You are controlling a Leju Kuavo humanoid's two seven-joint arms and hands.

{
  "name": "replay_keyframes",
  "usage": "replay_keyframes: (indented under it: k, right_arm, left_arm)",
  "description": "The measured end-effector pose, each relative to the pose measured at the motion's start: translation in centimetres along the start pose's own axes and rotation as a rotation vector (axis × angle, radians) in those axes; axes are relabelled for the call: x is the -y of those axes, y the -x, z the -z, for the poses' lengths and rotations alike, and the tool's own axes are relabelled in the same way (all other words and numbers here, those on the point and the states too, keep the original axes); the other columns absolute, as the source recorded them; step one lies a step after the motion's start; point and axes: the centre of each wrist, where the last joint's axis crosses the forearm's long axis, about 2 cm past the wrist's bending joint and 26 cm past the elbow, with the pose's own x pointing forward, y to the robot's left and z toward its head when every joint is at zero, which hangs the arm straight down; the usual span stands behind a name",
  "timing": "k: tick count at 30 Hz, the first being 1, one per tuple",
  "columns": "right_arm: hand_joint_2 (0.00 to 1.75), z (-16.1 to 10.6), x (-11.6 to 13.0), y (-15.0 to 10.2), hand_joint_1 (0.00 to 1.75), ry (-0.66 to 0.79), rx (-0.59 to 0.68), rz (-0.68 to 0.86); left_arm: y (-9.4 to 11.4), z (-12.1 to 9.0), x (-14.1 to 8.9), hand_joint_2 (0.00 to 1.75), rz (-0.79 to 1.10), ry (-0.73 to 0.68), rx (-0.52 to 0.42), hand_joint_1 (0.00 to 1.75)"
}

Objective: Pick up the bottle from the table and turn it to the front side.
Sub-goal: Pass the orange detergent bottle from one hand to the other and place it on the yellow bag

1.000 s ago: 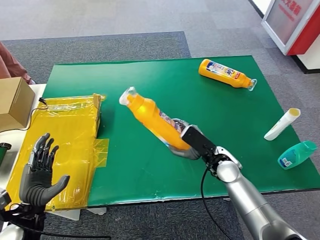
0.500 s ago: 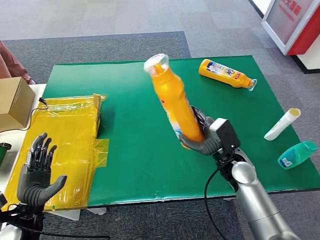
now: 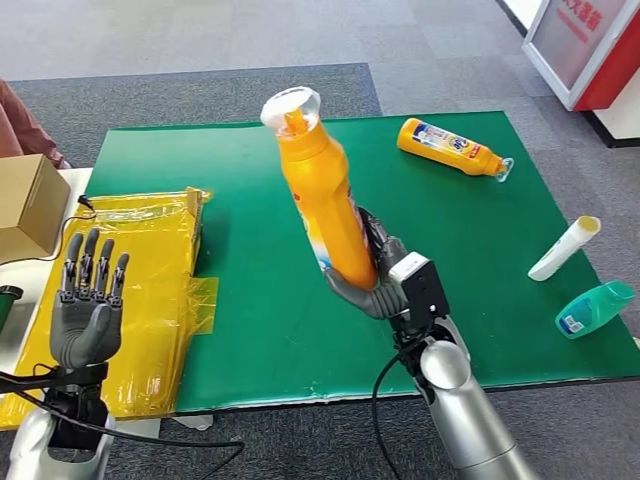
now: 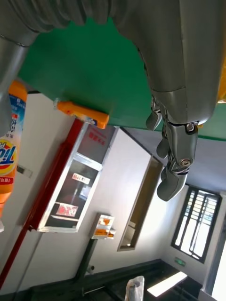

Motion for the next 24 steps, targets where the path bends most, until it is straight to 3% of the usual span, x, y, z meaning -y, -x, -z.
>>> replay_keyframes:
  k: [11, 24]
  right_arm:
    - [1.75, 0.2, -3.5, 0.0, 1.75, -0.05, 0.025, -0.011]
    - [1.75, 0.0, -4.6, 0.6, 1.75, -0.043, 0.042, -0.162]
  left_arm:
    - [2.6, 3.6, 3.2, 1.75, -0.128, 0.176, -0.1, 0.0]
    - [5.2, 4.2, 8.0, 1.75, -0.236, 0.388, -0.282, 0.0]
